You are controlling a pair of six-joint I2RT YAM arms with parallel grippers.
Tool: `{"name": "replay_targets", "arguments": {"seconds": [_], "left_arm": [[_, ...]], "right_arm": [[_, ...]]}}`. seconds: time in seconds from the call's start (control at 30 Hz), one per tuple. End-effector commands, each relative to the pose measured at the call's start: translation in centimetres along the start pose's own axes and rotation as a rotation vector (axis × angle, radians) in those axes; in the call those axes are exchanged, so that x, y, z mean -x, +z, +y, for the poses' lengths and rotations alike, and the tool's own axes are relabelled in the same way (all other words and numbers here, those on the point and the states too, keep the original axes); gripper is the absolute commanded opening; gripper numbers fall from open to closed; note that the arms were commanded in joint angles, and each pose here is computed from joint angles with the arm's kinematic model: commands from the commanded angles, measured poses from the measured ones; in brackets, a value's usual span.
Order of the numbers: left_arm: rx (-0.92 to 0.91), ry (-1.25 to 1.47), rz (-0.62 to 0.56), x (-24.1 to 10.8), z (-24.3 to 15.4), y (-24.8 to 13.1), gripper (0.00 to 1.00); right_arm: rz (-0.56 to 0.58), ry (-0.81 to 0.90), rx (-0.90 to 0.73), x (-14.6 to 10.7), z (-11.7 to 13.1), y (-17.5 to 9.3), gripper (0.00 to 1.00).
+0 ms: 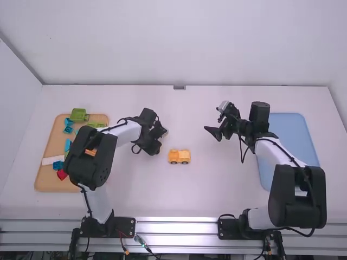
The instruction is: Assemble lego blocks to make yellow taxi
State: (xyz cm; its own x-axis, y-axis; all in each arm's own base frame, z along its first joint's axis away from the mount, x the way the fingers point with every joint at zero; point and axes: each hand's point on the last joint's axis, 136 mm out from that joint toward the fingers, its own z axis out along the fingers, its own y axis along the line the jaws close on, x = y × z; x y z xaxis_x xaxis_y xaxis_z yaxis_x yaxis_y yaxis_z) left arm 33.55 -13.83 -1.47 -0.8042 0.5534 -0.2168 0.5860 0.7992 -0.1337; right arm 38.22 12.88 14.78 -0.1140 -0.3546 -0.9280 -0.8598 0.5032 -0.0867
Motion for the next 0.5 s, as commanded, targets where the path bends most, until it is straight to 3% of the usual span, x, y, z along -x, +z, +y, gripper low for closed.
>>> {"name": "replay_targets", "arguments": {"seconds": [0.0, 0.17, 0.47], "left_arm": [[0.003, -0.126, 0.014, -0.1, 0.0, 0.3, 0.02], [0.008, -0.235, -0.025, 0.8, 0.4, 0.3, 0.02], [0.035, -0.914, -0.020, 0.3, 0.9, 0.3, 0.02]], "right_arm": [[-0.012, -0.013, 0.000, 0.6, 0.3, -0.3, 0.99], [-0.012, -0.010, -0.004, 0.5, 0.2, -0.4, 0.99], [-0.012, -0.011, -0.004, 0.5, 0.2, -0.4, 0.99]]}}
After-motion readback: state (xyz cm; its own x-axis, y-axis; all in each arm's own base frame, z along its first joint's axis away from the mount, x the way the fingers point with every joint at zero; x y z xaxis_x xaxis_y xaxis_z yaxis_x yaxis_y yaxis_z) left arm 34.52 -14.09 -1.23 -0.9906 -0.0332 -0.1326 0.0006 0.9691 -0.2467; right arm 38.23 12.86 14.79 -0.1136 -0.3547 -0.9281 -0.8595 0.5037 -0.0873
